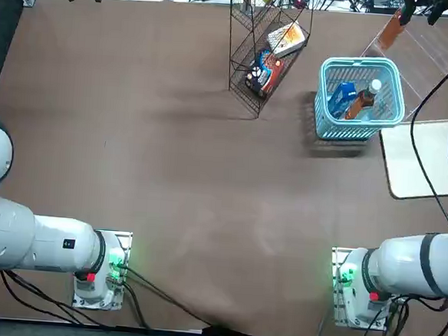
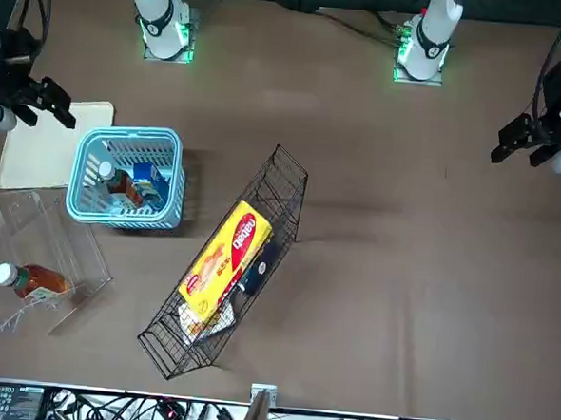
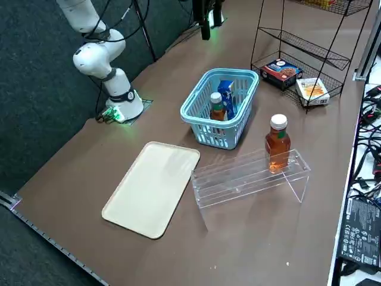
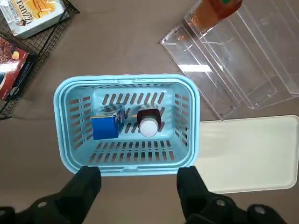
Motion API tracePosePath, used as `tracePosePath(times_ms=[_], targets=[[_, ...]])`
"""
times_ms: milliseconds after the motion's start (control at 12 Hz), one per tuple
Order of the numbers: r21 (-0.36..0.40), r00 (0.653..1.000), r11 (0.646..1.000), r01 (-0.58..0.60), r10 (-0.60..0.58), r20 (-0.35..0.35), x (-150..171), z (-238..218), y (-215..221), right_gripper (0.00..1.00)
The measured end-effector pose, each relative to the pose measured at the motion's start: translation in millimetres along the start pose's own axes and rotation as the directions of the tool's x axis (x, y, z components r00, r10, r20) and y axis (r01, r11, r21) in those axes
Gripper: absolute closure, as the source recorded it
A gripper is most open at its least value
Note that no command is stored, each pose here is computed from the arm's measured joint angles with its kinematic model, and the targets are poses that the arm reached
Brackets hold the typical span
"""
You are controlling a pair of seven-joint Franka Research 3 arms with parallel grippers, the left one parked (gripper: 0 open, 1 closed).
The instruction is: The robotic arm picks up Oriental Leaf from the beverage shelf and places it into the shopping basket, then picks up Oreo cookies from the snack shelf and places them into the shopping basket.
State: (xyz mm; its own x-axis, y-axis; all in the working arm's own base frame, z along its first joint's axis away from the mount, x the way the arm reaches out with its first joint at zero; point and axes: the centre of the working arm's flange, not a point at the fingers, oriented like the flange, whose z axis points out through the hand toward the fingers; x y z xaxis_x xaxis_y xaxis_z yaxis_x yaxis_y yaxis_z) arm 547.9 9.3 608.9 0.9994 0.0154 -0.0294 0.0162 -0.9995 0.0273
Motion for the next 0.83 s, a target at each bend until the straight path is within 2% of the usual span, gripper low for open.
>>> tracePosePath(times_ms=[833], targets=[[0.0,1.0,1.0,0.003,-0.003,0.005,2.6,4.0,-1.4,0.0]])
